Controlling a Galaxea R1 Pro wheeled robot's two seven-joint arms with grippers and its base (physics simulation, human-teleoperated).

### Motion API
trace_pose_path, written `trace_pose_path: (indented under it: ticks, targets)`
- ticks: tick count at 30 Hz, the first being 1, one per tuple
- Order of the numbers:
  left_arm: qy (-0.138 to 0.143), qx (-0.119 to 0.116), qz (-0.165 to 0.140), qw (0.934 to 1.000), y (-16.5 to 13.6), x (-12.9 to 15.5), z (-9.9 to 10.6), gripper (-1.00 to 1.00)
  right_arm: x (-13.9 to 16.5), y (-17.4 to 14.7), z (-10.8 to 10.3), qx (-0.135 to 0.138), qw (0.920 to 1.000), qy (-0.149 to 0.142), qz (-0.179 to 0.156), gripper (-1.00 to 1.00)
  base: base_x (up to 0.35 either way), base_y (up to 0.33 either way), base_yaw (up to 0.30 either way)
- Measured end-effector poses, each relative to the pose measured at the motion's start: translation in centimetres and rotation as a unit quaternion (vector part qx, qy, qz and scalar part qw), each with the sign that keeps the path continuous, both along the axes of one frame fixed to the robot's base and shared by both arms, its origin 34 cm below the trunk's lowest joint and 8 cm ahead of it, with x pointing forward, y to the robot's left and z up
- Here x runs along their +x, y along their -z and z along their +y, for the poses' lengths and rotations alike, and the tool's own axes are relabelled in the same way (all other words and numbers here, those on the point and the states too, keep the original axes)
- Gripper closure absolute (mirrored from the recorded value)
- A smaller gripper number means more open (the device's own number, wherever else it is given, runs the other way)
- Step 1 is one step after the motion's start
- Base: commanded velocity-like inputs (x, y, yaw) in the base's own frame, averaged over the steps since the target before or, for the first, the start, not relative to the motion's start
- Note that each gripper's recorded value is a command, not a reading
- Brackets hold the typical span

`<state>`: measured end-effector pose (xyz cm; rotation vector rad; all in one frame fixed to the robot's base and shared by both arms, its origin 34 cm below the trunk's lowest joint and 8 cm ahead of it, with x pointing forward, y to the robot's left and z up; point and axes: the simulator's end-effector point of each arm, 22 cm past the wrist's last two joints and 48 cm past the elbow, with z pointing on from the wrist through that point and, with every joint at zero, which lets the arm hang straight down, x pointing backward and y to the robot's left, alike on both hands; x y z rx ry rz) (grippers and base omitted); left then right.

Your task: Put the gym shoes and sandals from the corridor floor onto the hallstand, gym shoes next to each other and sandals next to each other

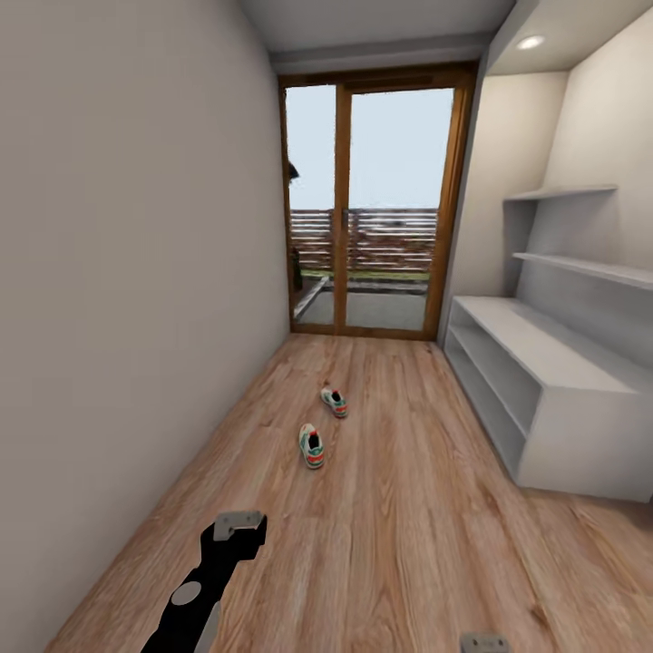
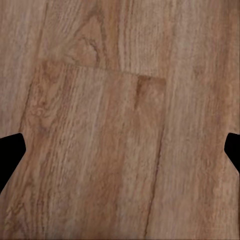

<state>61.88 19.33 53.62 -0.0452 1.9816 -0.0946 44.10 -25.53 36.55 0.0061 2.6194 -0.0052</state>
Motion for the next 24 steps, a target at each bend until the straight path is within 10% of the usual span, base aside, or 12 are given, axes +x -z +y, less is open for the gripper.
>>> trace_pose_path:
  ticks: [24]
  targets:
    - [0.003, 0.002, 0.031, 0.9995, 2.8, -1.0, -0.3, -1.0, -0.2, 0.3, 0.0, 0.001, 1.0, 0.001, 0.005, -1.0, 0.303, -0.193, 0.075]
